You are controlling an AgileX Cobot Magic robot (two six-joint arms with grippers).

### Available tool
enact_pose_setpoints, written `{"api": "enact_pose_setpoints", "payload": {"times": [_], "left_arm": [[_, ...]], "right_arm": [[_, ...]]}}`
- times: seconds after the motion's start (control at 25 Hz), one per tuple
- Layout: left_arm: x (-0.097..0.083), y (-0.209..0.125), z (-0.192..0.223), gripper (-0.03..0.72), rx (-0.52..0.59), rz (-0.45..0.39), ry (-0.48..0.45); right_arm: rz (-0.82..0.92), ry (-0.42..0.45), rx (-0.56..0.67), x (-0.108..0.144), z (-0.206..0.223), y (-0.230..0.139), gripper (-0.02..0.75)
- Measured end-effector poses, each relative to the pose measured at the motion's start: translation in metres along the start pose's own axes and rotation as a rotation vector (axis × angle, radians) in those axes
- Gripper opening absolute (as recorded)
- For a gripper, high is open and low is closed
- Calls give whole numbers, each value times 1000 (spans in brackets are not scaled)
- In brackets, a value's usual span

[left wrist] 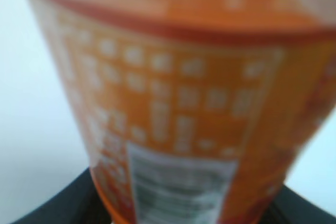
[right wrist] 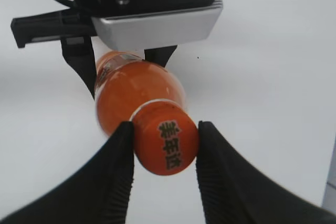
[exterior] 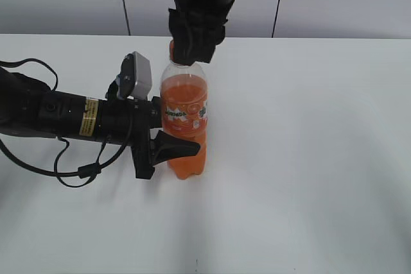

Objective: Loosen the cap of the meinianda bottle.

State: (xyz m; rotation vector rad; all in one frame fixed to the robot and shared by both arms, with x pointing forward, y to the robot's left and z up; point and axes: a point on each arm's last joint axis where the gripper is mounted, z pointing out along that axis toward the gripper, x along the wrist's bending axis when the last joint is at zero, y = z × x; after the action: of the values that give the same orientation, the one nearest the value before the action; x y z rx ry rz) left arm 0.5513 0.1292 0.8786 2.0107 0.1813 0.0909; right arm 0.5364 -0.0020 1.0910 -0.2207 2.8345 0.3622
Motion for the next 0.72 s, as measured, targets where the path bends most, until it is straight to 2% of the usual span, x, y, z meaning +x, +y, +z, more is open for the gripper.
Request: {"api": "enact_pose_setpoints", "payload": {"times": [0.36,0.6,0.72], "left_arm": [[0,0,0,384,0,3,0],[0,0,0,384,0,3,0],[0,0,0,384,0,2,0]], "right_arm": [[-372,0,-5,0,-1,0,272],[-399,0,-5,0,-1,0,283],[-353,-1,-6,0,-1,1,341]]}}
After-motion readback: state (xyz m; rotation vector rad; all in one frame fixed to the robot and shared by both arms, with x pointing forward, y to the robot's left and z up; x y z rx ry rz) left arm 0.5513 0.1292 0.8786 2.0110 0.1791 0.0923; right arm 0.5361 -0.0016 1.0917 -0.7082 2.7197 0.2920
